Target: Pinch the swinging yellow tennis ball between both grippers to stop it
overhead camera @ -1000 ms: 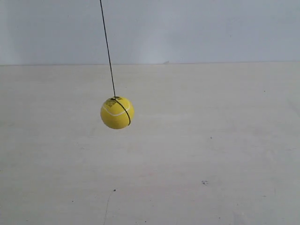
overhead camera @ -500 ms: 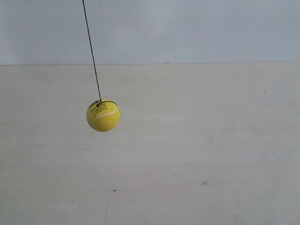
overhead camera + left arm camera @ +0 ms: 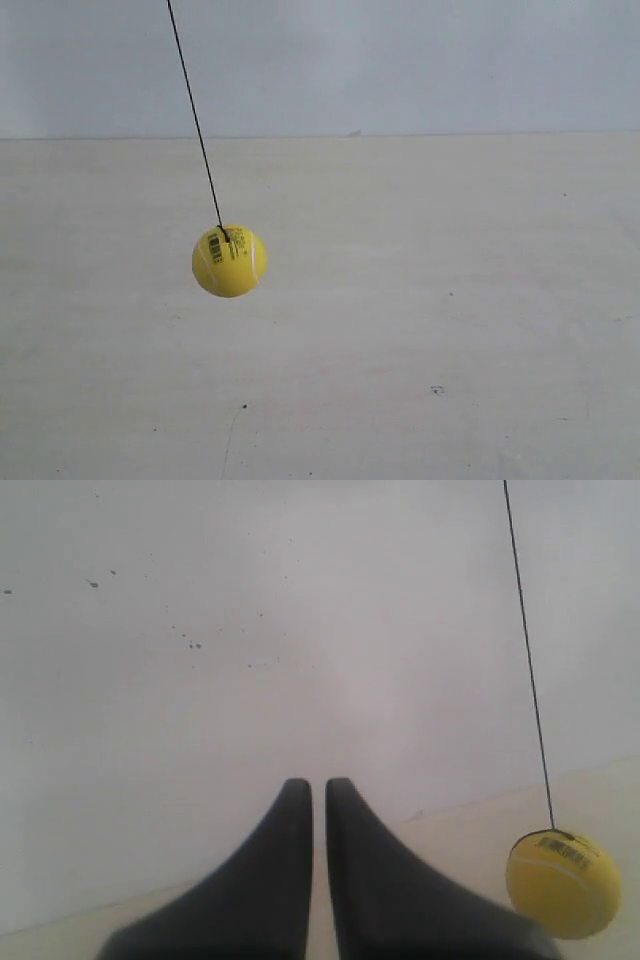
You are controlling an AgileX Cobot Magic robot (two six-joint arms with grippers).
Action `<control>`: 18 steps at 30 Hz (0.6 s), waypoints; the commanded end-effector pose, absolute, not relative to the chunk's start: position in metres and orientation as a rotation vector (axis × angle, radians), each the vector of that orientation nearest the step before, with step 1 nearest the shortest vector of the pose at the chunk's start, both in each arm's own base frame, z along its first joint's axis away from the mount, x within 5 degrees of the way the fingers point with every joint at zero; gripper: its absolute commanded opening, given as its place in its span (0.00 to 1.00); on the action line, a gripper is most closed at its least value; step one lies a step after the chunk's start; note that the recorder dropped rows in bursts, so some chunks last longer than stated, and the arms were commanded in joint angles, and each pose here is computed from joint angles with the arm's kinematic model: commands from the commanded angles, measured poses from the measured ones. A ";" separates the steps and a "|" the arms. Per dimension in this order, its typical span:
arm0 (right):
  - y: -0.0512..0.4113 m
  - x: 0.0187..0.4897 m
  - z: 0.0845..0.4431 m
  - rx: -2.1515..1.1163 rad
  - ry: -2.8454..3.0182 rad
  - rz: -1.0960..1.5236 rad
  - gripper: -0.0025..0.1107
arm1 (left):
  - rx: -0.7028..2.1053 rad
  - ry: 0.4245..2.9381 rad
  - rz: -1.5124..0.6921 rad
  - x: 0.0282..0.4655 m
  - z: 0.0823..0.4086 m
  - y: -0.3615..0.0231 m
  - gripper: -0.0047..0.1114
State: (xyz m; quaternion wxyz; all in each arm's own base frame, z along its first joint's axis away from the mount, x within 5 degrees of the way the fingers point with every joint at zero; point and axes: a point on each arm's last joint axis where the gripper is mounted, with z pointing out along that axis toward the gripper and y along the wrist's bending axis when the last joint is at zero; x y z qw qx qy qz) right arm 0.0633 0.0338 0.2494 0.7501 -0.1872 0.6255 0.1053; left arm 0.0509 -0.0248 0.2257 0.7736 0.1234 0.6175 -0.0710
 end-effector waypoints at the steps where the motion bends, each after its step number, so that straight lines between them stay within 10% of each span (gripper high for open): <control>1: 0.033 0.064 0.246 -0.324 1.400 0.309 0.02 | 0.250 1.342 -0.166 0.051 0.224 -0.024 0.08; 18: 0.033 0.063 0.246 -0.316 1.401 0.321 0.02 | 0.250 1.342 -0.166 0.051 0.224 -0.024 0.08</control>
